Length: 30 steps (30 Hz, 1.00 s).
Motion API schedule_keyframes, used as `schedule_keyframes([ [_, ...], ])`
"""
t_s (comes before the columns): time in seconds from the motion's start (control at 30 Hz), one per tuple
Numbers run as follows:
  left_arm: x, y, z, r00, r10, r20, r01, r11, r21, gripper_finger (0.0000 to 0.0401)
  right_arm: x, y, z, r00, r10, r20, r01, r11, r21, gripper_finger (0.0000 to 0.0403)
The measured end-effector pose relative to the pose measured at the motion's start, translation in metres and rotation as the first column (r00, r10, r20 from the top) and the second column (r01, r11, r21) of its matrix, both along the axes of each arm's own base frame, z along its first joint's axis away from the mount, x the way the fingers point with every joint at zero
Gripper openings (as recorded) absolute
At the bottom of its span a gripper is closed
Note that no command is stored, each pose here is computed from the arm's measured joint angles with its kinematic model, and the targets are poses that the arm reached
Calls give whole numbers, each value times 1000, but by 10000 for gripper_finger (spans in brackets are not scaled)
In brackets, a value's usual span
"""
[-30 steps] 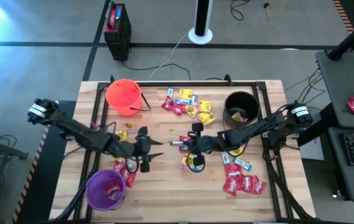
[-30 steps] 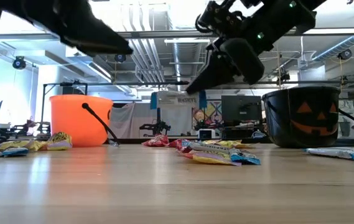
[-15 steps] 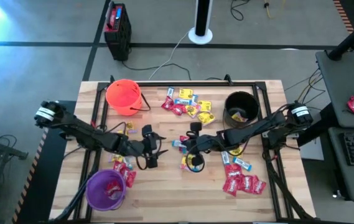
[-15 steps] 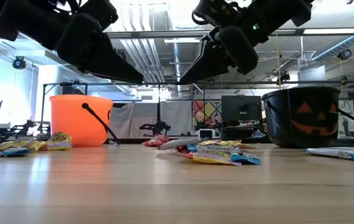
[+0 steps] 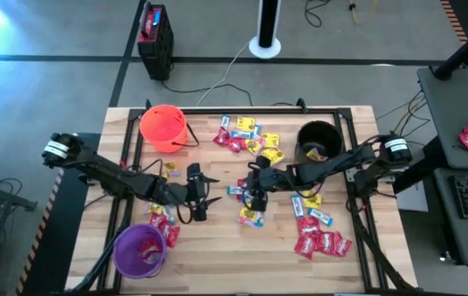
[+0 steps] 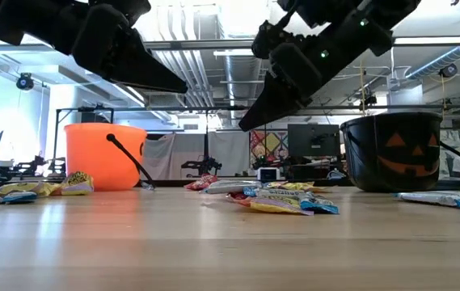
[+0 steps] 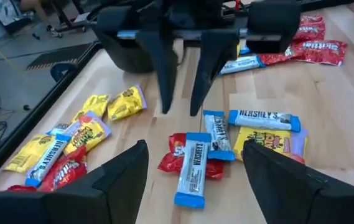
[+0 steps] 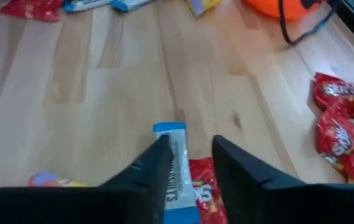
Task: Sort candy by brand, put in halloween buckets
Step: Put the white chocolate bar into the orange bucket
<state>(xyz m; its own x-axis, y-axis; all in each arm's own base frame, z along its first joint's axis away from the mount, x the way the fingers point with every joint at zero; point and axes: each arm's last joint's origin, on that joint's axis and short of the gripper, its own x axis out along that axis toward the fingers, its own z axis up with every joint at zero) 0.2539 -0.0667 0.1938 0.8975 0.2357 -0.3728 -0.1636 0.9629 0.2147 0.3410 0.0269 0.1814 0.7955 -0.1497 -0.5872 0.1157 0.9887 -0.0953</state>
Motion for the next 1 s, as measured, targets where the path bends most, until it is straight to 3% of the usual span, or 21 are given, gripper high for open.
schedule_keyframes([
  [0.17, 0, 0, 0, 1000, -1, 0, 1, 1000, 3, 245, 8, 1, -21, 999, 31, 15, -30, 999, -33, 209],
  [0.33, 0, 0, 0, 1000, -1, -2, 1, 1000, 3, 245, 14, 1, -48, 999, 34, -36, -36, 997, -61, 241],
  [0.57, 0, 0, 0, 1000, -4, -3, 4, 1000, 2, 245, 19, -1, -70, 997, 27, -65, -31, 998, -61, 232],
  [1.0, 0, 0, -1, 1000, -2, -3, 2, 1000, 3, 245, 19, -5, -76, 997, 19, -77, -23, 998, -52, 179],
])
